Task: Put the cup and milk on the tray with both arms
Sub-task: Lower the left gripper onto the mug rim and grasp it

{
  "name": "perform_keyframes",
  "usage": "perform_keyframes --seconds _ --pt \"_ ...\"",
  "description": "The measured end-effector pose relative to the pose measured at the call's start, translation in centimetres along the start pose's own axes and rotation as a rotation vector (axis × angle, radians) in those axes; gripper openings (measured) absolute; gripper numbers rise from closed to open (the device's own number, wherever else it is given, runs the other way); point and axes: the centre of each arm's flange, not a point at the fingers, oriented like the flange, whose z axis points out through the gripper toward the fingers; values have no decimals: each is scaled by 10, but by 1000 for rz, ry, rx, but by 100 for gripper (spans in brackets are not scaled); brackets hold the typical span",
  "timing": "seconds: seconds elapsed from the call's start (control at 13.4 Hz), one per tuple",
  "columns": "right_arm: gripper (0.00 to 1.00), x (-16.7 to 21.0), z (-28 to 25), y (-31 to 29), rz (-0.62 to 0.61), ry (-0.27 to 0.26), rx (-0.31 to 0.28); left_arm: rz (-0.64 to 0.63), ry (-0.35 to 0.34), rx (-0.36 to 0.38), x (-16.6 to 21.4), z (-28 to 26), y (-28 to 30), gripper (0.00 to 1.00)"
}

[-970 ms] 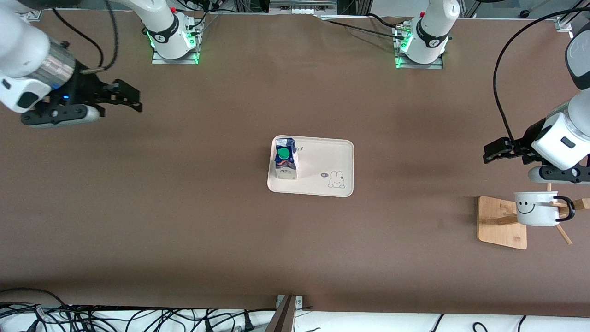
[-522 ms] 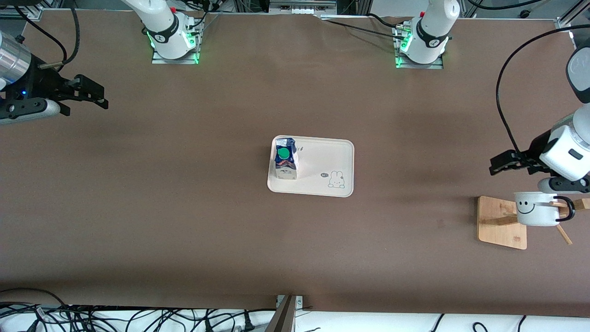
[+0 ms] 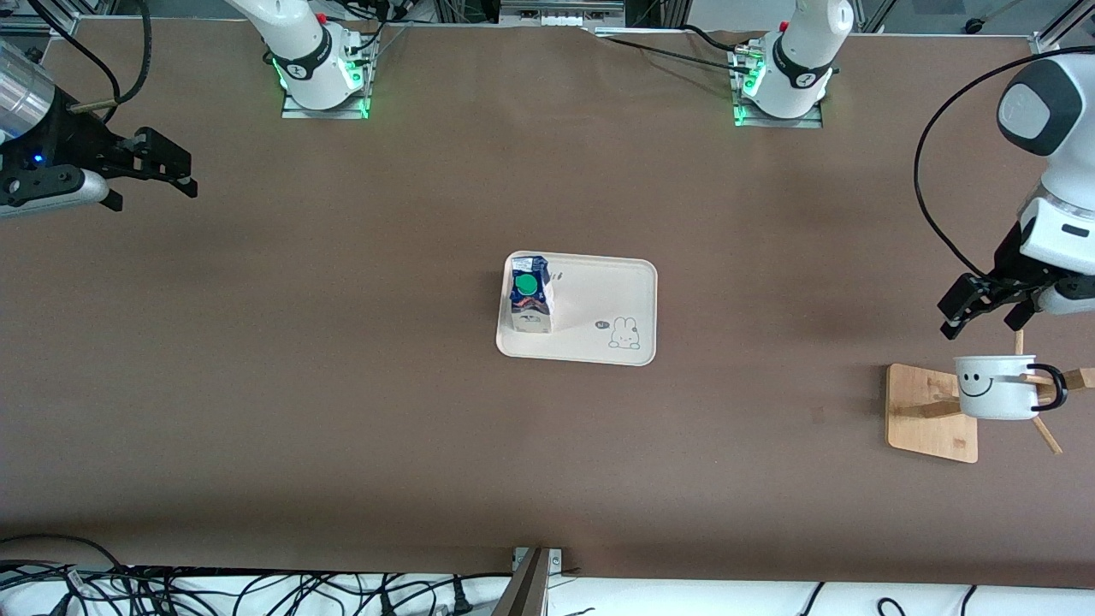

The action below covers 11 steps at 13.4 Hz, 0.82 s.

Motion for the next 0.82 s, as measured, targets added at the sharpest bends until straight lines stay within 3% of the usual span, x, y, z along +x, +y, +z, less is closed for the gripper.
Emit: perform_keyframes --seconds 0.3,0.52,0.67,0.82 --pt "100 0 0 1 15 -3 -31 -249 -19 -88 -15 33 -30 99" --pt "100 2 0 0 18 5 -34 -305 -17 -119 -3 52 -29 98" --pt "100 3 0 0 20 12 -35 -302 -4 -127 10 56 -25 90" --pt "100 3 0 0 22 13 -35 -299 5 -132 18 58 -23 67"
